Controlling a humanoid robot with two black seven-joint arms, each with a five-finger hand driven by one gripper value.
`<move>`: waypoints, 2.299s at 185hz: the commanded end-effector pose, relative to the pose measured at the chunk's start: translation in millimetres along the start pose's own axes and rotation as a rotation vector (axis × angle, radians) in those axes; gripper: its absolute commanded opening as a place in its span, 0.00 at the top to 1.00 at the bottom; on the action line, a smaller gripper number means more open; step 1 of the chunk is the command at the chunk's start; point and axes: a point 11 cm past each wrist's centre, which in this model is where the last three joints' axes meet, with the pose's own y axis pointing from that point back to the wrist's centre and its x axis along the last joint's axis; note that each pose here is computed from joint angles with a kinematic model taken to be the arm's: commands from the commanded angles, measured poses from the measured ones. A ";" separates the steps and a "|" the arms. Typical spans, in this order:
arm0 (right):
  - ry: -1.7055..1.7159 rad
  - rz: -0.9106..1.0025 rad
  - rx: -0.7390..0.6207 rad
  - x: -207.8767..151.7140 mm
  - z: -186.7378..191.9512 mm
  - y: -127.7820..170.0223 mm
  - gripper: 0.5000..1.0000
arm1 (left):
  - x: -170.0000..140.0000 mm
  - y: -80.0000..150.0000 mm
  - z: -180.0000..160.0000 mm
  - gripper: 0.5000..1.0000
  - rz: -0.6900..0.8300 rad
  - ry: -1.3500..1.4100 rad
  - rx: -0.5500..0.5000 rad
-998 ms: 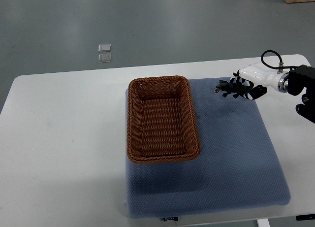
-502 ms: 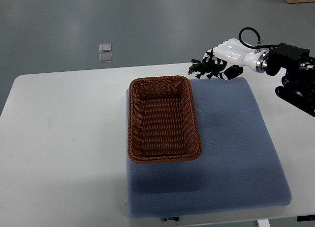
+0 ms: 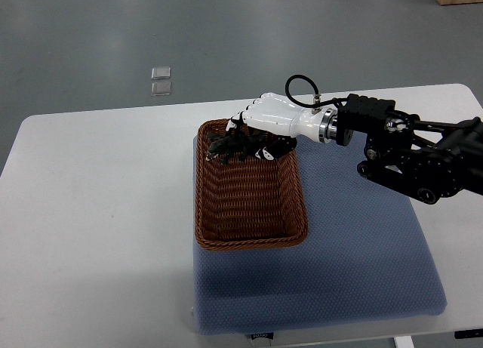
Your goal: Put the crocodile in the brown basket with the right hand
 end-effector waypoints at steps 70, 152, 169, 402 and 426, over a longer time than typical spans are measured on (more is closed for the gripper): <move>-0.004 -0.056 -0.023 -26.6 5.9 6.1 0.48 | 0.0 0.0 -0.1 0.00 0.000 0.001 0.000; -0.022 -0.030 -0.084 -20.5 25.9 17.9 0.21 | 0.0 0.0 -0.1 0.00 0.000 0.000 0.000; -0.062 0.034 -0.121 -5.2 37.0 23.8 0.20 | 0.0 0.0 -0.1 0.00 0.000 0.000 0.000; -1.439 0.819 -0.521 -32.8 173.0 133.8 0.14 | 0.1 -0.1 -1.0 0.00 0.000 0.000 0.002; -1.446 0.818 -0.516 -33.6 171.5 131.4 0.14 | 0.0 0.0 -0.1 0.00 0.000 0.000 0.000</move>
